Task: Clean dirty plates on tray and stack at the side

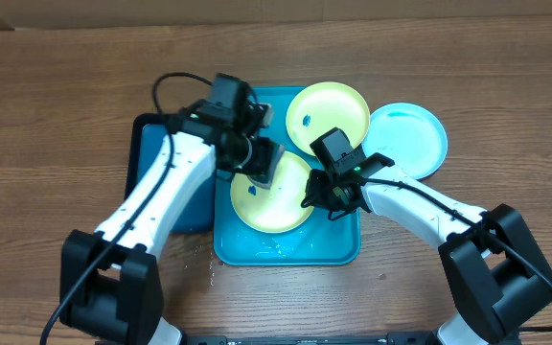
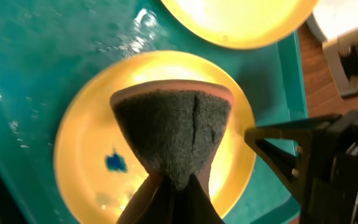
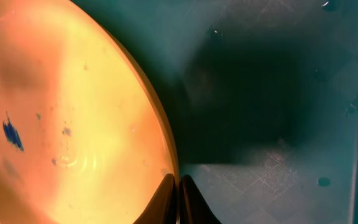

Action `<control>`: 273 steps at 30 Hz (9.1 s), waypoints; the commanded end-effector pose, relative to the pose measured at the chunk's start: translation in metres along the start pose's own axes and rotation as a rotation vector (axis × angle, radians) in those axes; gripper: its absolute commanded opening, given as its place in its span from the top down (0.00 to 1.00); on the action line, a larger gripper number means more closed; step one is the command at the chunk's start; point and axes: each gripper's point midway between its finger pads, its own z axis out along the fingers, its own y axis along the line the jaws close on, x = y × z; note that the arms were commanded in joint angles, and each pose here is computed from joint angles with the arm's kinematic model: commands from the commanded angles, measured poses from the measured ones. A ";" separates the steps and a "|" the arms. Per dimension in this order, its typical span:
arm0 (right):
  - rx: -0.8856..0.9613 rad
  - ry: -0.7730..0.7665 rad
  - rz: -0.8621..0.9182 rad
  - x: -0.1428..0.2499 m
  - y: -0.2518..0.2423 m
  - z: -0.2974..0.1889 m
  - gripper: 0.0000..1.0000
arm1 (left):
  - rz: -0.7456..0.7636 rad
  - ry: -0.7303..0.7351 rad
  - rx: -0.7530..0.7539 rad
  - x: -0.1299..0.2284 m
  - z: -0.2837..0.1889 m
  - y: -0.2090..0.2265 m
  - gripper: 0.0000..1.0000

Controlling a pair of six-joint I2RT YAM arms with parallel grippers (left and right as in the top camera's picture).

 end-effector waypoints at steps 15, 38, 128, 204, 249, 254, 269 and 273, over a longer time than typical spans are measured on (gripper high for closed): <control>-0.007 0.010 0.006 0.002 0.000 0.002 0.83 | -0.094 0.079 -0.204 0.012 0.036 0.027 0.96; 0.003 0.020 0.009 0.003 -0.002 0.008 0.96 | -0.113 0.195 -0.271 0.034 0.071 0.049 0.96; -0.031 0.030 0.009 0.004 0.004 0.008 0.96 | -0.091 0.171 -0.121 0.034 0.063 0.063 0.96; -0.030 0.030 0.009 0.004 0.004 0.008 0.96 | -0.003 0.160 -0.282 0.030 0.060 0.067 0.96; -0.031 0.030 0.005 0.005 0.005 0.008 0.96 | 0.129 0.009 -0.165 0.005 0.027 0.040 0.96; -0.031 0.030 0.005 0.005 0.005 0.008 0.96 | 0.119 0.061 -0.167 0.012 0.050 0.046 0.96; -0.032 0.030 0.005 0.005 0.005 0.008 0.96 | 0.148 0.168 0.197 0.033 0.091 -0.004 0.96; -0.031 0.030 0.005 0.005 0.005 0.008 0.96 | 0.161 0.123 0.303 0.021 0.072 -0.026 0.96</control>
